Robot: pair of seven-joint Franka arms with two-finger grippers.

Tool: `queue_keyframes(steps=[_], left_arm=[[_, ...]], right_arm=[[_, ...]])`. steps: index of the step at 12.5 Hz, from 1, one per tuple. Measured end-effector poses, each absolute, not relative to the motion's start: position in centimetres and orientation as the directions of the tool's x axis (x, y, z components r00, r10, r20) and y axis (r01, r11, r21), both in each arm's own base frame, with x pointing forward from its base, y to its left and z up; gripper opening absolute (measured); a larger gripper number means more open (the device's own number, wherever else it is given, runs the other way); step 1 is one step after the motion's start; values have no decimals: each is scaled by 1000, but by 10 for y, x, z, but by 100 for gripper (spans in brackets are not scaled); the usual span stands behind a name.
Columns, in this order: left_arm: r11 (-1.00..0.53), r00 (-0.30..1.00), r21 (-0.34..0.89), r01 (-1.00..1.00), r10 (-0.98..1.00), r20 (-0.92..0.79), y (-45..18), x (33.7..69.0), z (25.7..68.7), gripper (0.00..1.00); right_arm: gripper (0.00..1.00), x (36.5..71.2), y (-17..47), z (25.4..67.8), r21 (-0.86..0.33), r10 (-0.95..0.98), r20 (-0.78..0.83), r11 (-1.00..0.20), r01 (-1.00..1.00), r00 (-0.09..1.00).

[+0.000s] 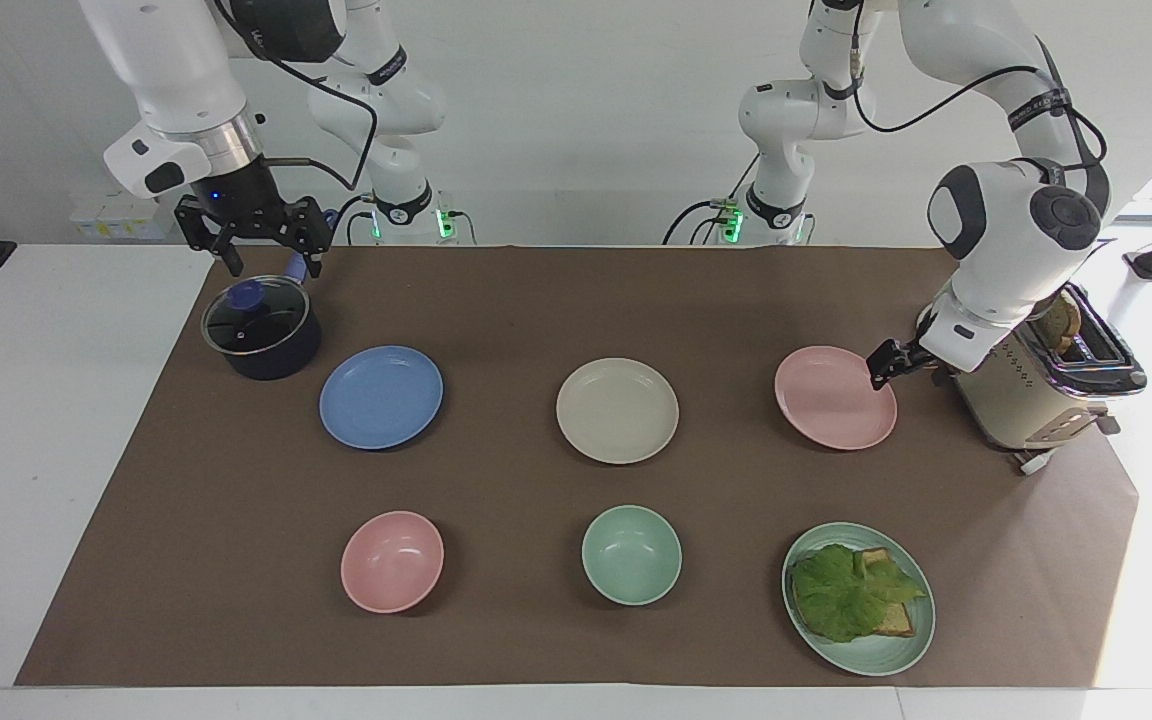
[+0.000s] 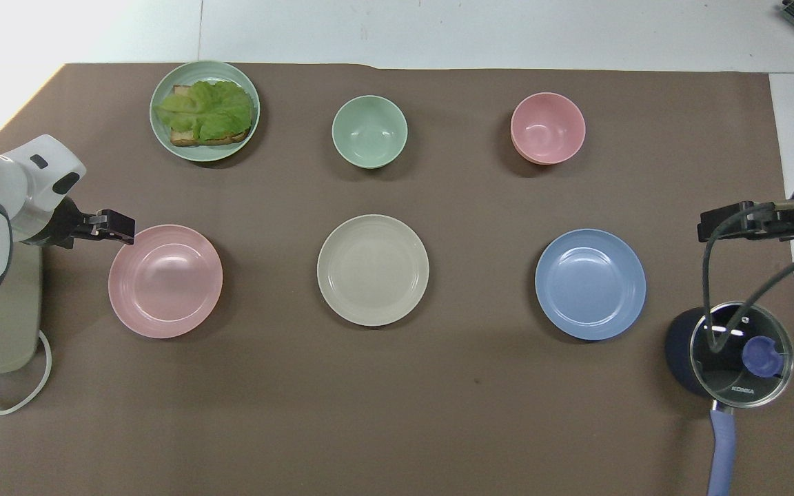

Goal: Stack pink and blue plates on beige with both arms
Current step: 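Reach the left gripper to the pink plate's rim and grasp it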

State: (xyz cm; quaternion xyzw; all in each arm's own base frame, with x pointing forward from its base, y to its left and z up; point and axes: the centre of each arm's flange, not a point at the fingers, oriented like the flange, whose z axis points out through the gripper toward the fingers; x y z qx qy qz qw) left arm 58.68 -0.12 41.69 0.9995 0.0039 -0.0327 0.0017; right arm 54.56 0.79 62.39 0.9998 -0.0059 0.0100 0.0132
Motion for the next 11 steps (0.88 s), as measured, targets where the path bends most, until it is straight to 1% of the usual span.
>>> queue_keyframes(steps=[2,5,8,11], left_arm=[[-1000,998,3,28,28,-53,11,590,390,100],[-997,994,2,76,75,-74,37,582,354,100],[-994,988,0,107,107,-109,46,571,340,100],[-994,982,-2,112,111,-153,44,549,326,100]], right_arm=[[100,546,8,624,26,-12,20,-1000,-12,1000],[100,546,8,624,26,-12,20,-1000,-12,1000],[100,546,8,624,26,-12,20,-1000,-12,1000],[100,546,8,624,26,-12,20,-1000,-12,1000]])
